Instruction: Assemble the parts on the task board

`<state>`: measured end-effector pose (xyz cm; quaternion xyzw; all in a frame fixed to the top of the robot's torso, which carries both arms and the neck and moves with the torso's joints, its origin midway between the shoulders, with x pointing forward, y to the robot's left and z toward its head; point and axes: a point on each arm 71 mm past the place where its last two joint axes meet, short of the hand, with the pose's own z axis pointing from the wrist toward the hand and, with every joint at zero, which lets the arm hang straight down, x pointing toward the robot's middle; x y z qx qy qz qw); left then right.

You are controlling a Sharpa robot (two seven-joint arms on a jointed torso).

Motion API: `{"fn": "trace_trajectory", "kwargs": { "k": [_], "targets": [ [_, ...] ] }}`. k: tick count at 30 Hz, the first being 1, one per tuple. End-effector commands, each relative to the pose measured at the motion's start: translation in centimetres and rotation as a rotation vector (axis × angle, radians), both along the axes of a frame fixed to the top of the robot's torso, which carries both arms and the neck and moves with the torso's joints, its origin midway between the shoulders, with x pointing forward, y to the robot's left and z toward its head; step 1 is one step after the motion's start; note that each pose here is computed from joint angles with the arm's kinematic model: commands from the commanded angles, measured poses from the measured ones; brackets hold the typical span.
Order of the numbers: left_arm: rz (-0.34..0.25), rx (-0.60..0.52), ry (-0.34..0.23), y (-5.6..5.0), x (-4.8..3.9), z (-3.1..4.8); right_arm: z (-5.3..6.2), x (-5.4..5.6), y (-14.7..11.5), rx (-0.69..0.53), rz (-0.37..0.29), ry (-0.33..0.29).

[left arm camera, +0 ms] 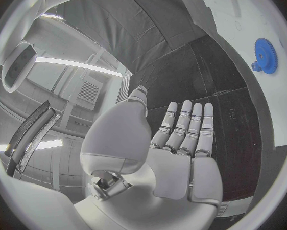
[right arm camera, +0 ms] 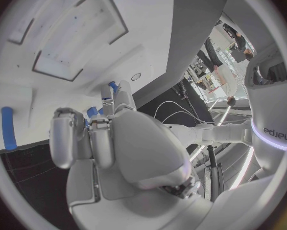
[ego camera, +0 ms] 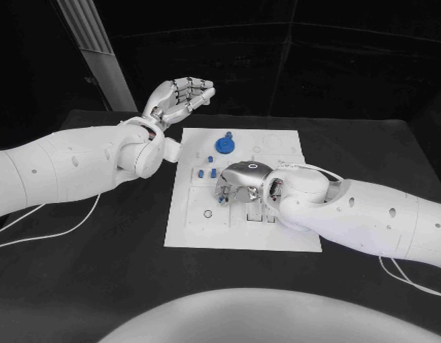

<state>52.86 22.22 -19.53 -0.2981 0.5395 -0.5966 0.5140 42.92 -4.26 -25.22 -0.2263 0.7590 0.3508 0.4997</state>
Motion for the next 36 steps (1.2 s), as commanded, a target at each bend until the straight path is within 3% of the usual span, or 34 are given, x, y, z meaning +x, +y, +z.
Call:
{"fn": "trace_trajectory", "kwargs": {
  "k": [1, 23, 31, 36],
  "targets": [
    [-0.046, -0.063, -0.177, -0.2, -0.49, 1.34, -0.1, 0.0, 0.0, -0.019, -0.001, 0.006],
    [-0.049, -0.064, -0.175, -0.2, -0.51, 1.34, 0.5, 0.0, -0.1, 0.036, -0.043, -0.035],
    [-0.049, -0.064, -0.175, -0.1, -0.49, 1.31, 2.5, -0.5, -1.9, 0.213, -0.100, -0.144],
    [-0.049, -0.063, -0.174, -0.2, -0.42, 1.22, 5.2, -0.7, -4.4, 0.366, -0.131, -0.163]
  ]
}}
